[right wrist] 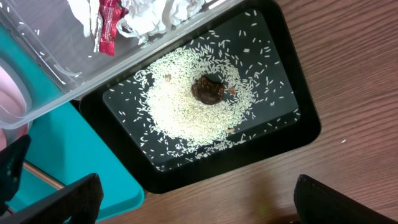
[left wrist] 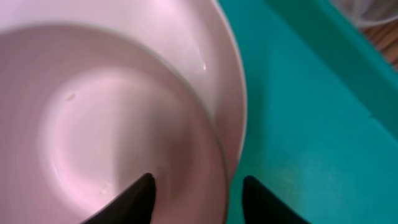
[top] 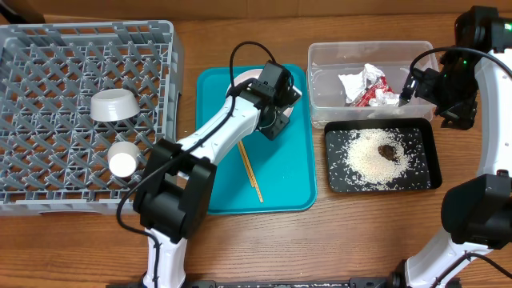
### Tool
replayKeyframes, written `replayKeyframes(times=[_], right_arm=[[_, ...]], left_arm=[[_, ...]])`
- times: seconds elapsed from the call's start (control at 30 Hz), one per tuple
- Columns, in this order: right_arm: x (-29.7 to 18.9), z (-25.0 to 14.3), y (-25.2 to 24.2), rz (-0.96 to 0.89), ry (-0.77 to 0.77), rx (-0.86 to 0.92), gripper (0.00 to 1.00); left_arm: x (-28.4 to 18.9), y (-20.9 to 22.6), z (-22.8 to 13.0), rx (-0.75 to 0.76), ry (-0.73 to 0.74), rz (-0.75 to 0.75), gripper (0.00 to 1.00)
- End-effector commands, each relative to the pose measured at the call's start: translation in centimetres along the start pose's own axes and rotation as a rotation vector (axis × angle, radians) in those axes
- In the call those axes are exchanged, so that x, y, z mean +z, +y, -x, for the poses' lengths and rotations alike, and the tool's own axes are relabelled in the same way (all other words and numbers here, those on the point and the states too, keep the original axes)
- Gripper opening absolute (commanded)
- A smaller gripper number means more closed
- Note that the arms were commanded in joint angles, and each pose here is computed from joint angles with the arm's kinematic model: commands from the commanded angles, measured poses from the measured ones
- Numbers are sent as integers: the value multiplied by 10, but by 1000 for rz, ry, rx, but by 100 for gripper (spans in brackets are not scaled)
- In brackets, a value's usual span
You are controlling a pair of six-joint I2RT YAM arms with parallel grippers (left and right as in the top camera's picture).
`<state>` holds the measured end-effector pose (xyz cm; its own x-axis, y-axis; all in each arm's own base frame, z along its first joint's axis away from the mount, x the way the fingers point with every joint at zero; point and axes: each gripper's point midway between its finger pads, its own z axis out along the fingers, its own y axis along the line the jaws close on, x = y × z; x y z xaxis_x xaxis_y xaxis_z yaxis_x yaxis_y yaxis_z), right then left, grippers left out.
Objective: Sort waste into correct bins and load items into the dishwasher
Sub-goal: 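Move the left gripper to the pink plate and grasp its rim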
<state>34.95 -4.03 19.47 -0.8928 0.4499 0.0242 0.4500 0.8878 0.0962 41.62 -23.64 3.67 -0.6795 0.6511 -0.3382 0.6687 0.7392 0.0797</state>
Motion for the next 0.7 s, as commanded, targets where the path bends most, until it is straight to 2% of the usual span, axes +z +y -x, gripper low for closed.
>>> replayKeyframes(times=[0.0, 0.1, 0.13, 0.3, 0.5, 0.67], right_arm=[[-15, -2, 1, 19, -46, 1, 100], [-15, -2, 1, 19, -46, 1, 100], [-15, -2, 1, 19, -46, 1, 100], [-15, -2, 1, 18, -46, 2, 100], [-15, -2, 1, 18, -45, 2, 100], [-15, -2, 1, 18, -45, 2, 100]], left_arm=[[10, 12, -6, -36, 36, 56, 21], [9, 12, -4, -36, 29, 57, 6], [8, 12, -4, -36, 28, 57, 4], [-16, 17, 17, -58, -23, 68, 4], [-67, 30, 45, -120, -105, 84, 4], [-100, 48, 50, -177, -168, 51, 4]])
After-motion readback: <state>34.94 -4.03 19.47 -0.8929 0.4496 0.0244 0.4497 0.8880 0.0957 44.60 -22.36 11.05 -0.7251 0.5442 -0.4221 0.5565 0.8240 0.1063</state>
